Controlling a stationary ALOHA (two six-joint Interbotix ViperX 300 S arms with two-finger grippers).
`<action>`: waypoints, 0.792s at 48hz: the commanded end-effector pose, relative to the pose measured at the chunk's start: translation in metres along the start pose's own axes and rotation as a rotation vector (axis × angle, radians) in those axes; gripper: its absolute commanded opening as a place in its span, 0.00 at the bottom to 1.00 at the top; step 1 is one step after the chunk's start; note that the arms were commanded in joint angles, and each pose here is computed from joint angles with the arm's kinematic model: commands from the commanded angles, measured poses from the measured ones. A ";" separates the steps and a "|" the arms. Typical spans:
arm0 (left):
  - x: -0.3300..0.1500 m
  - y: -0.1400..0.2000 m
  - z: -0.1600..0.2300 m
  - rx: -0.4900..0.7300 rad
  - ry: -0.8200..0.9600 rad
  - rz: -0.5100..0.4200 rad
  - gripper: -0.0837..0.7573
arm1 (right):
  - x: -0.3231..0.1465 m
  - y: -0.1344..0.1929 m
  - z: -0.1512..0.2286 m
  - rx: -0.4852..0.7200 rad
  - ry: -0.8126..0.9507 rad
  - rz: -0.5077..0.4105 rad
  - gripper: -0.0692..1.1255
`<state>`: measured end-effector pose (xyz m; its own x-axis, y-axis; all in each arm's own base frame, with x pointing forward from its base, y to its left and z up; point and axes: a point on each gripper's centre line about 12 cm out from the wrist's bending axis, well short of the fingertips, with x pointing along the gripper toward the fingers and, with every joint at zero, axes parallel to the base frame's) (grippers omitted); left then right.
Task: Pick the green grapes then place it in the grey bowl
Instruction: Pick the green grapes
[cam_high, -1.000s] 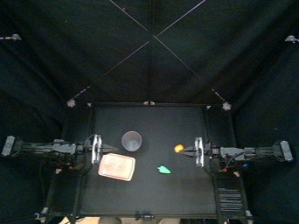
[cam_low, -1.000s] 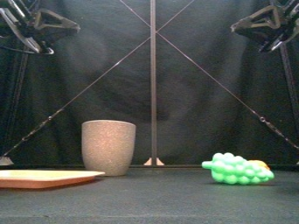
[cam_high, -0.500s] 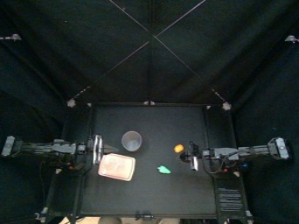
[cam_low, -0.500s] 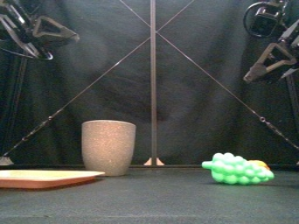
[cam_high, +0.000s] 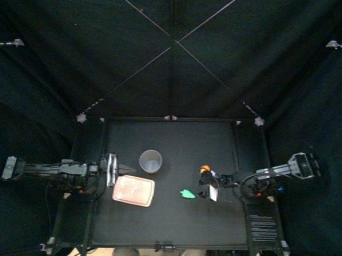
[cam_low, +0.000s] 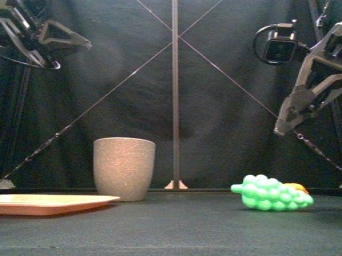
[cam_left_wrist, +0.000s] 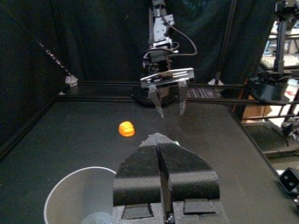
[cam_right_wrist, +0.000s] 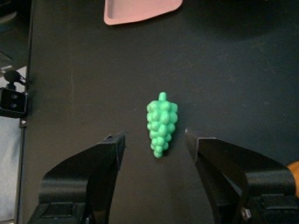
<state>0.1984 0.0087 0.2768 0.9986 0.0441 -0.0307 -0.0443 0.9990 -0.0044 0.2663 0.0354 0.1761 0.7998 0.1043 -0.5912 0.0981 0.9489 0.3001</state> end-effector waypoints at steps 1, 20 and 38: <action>0.002 0.001 0.012 0.000 -0.029 0.003 0.27 | 0.024 0.014 0.012 -0.038 0.010 0.014 0.82; 0.001 0.002 0.010 -0.008 -0.026 0.008 0.27 | 0.085 -0.008 -0.006 -0.061 0.185 -0.077 0.82; 0.001 0.001 0.008 -0.026 -0.020 0.008 0.27 | 0.094 -0.010 -0.010 -0.061 0.194 -0.086 0.81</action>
<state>0.1981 0.0100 0.2769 0.9982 0.0519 -0.0307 -0.0527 0.9983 -0.0255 0.3266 0.0374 0.1003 0.6302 0.0700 -0.7732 0.1289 0.9727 0.1931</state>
